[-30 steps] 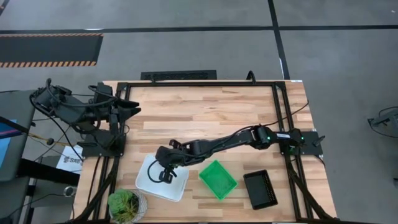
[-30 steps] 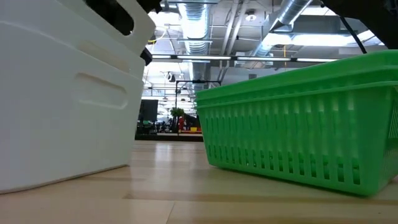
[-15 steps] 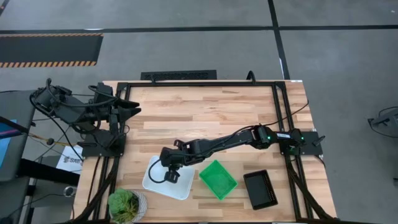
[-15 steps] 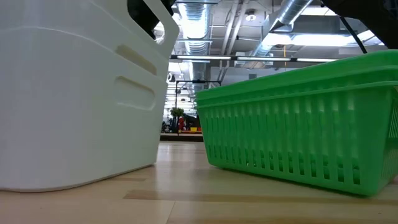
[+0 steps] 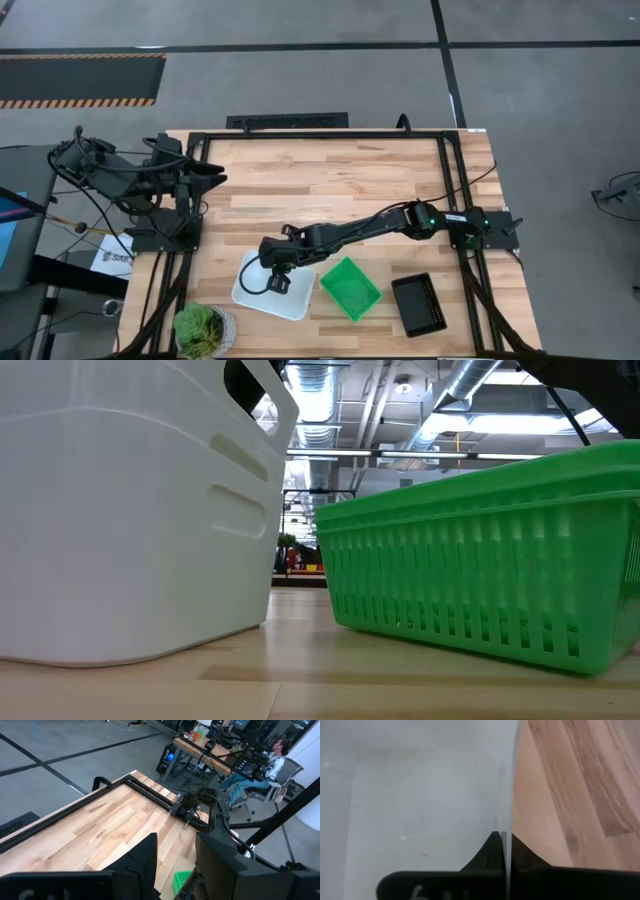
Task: Stack baskets by color
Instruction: Stack the top white bin on the bottom white bin, then return to Home Position
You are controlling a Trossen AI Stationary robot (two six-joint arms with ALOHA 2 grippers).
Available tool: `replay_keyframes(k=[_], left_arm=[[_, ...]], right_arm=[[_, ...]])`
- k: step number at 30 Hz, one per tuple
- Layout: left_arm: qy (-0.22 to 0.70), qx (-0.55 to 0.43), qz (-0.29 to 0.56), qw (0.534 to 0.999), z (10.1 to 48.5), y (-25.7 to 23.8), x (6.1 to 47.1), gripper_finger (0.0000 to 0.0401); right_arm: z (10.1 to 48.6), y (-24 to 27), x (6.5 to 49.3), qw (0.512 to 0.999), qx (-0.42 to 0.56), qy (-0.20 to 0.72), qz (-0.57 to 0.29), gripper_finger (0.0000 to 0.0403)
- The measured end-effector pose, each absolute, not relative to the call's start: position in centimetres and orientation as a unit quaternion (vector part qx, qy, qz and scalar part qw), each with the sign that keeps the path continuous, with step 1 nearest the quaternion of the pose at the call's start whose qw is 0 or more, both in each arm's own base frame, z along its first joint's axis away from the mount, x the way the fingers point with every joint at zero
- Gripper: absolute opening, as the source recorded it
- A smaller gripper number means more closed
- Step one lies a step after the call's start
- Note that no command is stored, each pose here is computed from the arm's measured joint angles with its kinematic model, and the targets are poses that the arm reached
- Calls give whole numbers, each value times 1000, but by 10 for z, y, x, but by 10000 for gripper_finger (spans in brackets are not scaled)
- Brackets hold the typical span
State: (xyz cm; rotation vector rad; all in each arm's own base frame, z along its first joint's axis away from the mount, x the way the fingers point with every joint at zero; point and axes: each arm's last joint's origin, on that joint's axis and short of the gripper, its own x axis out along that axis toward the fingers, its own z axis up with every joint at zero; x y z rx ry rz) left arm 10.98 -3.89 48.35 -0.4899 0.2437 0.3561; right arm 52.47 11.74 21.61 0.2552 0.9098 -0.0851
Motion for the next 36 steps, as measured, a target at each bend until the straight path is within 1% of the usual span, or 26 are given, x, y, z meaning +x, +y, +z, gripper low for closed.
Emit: replay_keyframes(k=[5,12,18,23,26,30,33,36], left_arm=[[122,-242,171,947,483,-39,110,122],[122,-242,171,947,483,-39,110,122],[122,-241,171,948,483,-39,110,122],[123,-235,170,949,483,-39,110,122],[123,-235,171,949,483,-39,110,122],[122,-234,171,949,484,-39,110,122],[121,-234,171,949,484,-39,110,122],[118,-233,176,949,484,-39,110,122]], right_arm=[[216,117,525,890,112,440,-36,20],[216,114,525,891,111,439,-37,77],[217,114,526,893,107,435,-34,118],[233,111,526,905,105,412,-27,136],[257,107,518,911,90,402,-18,139],[310,99,495,926,62,371,1,134],[360,92,466,939,36,342,16,130],[412,84,425,949,0,312,33,128]])
